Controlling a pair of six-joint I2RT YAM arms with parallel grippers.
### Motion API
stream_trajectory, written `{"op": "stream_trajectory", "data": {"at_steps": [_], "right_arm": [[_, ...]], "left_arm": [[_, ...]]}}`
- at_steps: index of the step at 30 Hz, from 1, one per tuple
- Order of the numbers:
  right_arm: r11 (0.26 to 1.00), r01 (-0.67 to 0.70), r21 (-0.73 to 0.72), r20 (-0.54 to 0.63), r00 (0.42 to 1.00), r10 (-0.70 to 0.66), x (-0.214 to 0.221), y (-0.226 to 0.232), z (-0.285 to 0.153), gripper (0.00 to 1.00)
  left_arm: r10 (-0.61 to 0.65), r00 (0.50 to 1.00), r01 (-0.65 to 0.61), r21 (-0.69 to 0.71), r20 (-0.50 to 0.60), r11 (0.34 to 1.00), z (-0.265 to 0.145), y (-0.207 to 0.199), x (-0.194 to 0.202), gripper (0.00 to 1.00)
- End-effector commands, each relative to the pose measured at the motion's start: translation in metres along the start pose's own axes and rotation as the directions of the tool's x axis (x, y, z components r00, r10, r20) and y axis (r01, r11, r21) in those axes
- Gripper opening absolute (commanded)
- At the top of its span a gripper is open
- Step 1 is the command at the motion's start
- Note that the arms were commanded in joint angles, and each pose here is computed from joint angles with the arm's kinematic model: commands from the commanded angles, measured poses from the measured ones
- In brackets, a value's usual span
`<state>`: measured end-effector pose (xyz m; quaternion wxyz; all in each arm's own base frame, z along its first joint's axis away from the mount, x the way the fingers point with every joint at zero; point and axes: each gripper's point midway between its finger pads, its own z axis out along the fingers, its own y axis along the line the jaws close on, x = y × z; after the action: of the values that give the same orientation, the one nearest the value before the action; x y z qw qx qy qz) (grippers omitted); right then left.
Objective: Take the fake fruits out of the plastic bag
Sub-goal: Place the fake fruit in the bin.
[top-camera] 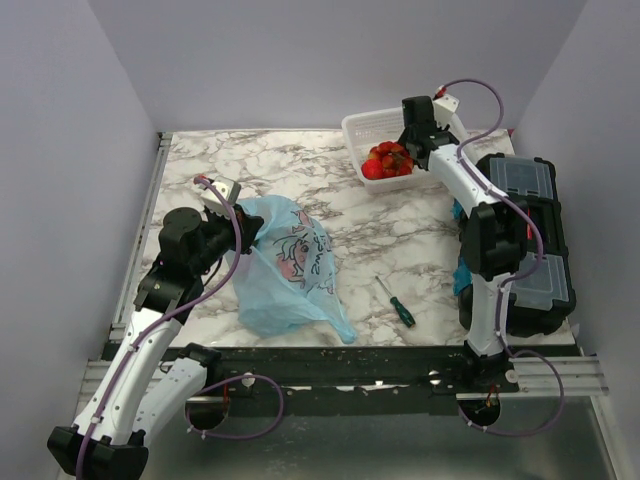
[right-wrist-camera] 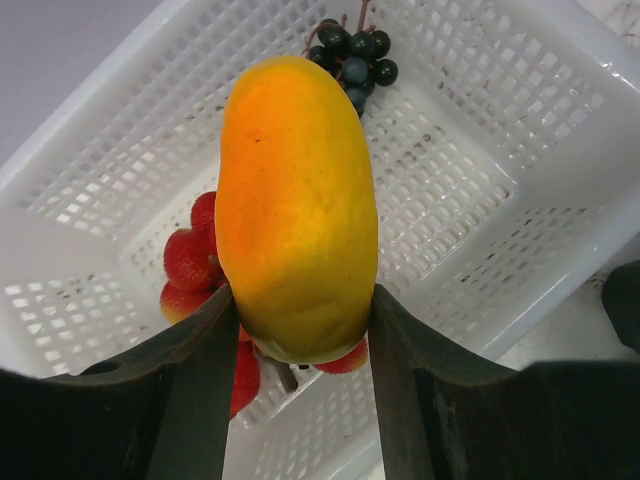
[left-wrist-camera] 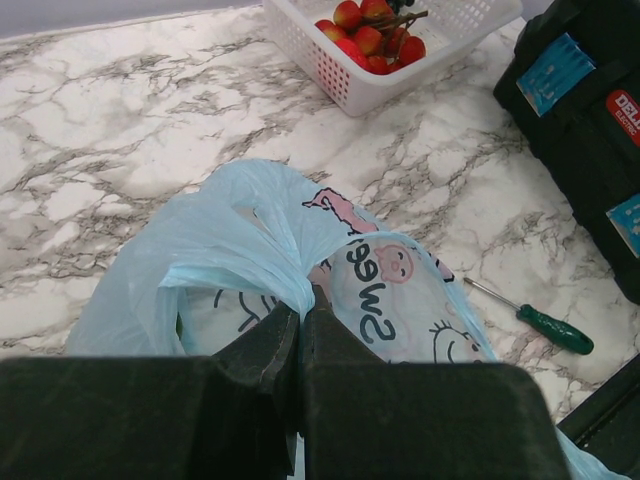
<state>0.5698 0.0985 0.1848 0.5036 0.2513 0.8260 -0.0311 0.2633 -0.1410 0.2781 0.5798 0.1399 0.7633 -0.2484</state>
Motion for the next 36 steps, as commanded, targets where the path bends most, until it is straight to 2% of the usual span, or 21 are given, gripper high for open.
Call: {"op": "stream_trajectory", "data": {"at_steps": [1, 6, 17, 20, 27, 36], "right_arm": [[0.996, 0.009, 0.092, -0.078, 0.997, -0.002, 0.015, -0.019, 0.022, 0.07], [0.990, -0.005, 0.140, -0.107, 0.994, 0.020, 0.024, -0.038, 0.041, 0.15], [0.993, 0.063, 0.102, -0.124, 0.991, -0.050, 0.030, -0.041, 0.040, 0.60], [0.992, 0.079, 0.095, -0.127, 0.990, -0.067, 0.030, -0.041, 0.038, 0.69], [0.997, 0.066, 0.039, -0.151, 0.987, -0.059, 0.029, -0.040, 0.018, 0.71], [0.972, 0.088, -0.219, -0.119, 0.986, -0.116, 0.020, -0.011, -0.055, 0.72]], "left_arm": [[-0.002, 1.000, 0.002, 0.026, 0.018, 1.000, -0.005, -0.006, -0.007, 0.00], [-0.002, 1.000, 0.001, 0.026, 0.021, 1.000, -0.005, -0.006, -0.007, 0.00], [-0.003, 1.000, 0.002, 0.040, 0.023, 0.999, -0.006, -0.009, -0.008, 0.00], [-0.004, 1.000, 0.003, 0.041, 0.020, 0.999, -0.006, -0.009, -0.007, 0.00], [-0.007, 1.000, 0.007, 0.042, 0.014, 0.999, -0.004, -0.009, -0.006, 0.00], [-0.015, 1.000, 0.015, 0.049, -0.008, 0.999, 0.001, -0.009, -0.002, 0.00]]}}
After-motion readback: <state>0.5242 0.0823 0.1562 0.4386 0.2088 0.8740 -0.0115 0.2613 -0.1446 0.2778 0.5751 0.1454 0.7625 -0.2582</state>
